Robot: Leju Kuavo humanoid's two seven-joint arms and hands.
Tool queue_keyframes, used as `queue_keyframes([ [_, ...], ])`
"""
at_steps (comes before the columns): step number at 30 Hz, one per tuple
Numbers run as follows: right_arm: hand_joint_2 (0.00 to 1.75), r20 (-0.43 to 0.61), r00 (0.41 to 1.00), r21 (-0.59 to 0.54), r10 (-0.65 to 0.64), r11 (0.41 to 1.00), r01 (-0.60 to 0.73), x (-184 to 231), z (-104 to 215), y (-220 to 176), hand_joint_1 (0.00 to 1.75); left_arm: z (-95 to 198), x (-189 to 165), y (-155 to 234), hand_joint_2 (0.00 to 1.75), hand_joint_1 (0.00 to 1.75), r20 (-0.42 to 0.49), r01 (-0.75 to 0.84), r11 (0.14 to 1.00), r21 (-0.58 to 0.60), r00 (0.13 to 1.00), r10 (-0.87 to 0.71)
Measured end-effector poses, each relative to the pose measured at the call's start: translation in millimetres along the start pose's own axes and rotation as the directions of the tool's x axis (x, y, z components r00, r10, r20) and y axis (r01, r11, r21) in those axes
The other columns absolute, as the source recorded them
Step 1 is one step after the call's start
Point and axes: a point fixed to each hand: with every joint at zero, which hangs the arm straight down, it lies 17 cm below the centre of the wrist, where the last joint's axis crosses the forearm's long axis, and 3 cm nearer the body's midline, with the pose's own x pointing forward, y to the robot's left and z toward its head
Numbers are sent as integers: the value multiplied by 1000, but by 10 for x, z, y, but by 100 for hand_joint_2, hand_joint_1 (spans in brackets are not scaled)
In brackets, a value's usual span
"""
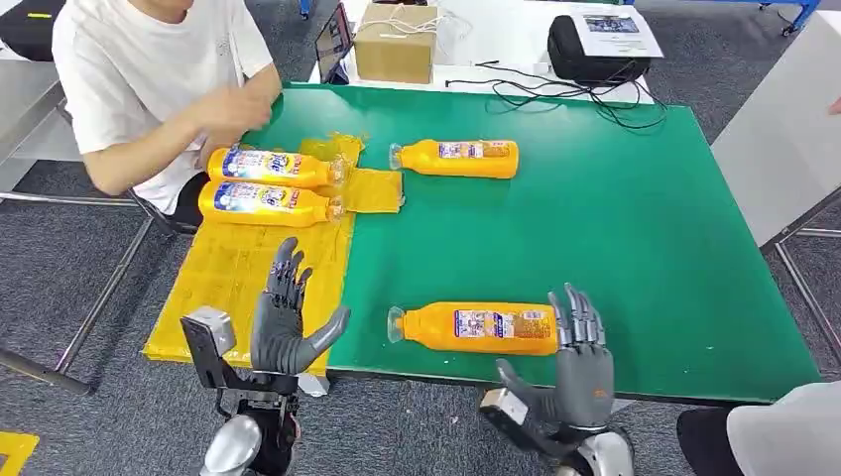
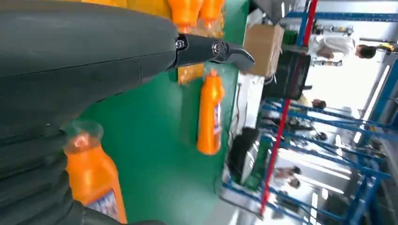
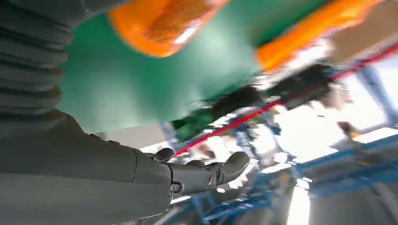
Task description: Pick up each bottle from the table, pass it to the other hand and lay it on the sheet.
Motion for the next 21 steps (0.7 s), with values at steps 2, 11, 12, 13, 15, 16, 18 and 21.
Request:
queue_keyframes([
  [2, 175, -65, 998, 75, 5, 997, 0, -244, -19, 163, 0, -5, 9, -23, 175, 0, 9, 39, 999, 1, 999, -39],
  [11, 175, -66, 994, 296, 89, 953, -66, -768, -203, 704, 0, -66, 17, -222, 175, 0, 32, 78, 997, -23, 996, -77],
  [12, 175, -62, 993, 306, 99, 949, -75, -791, -207, 727, 0, -68, 15, -227, 175, 0, 32, 78, 997, -24, 996, -77],
  [13, 175, -55, 992, 329, 115, 940, -91, -815, -198, 775, 0, -71, 14, -234, 175, 0, 33, 80, 996, -26, 996, -79],
  [15, 175, -31, 988, 375, 148, 918, -126, -860, -205, 866, 0, -78, 10, -253, 175, 0, 34, 86, 996, -31, 996, -85],
  [16, 175, -17, 987, 388, 162, 910, -143, -872, -244, 889, 0, -82, 10, -262, 175, 0, 35, 88, 996, -32, 996, -86],
  [18, 175, 20, 982, 408, 188, 895, -179, -877, -330, 935, 0, -96, 14, -284, 175, 0, 38, 91, 995, -37, 995, -89],
  [21, 175, 61, 978, 422, 201, 883, -208, -848, -436, 986, 0, -115, 25, -298, 175, 0, 44, 96, 995, -40, 995, -94],
])
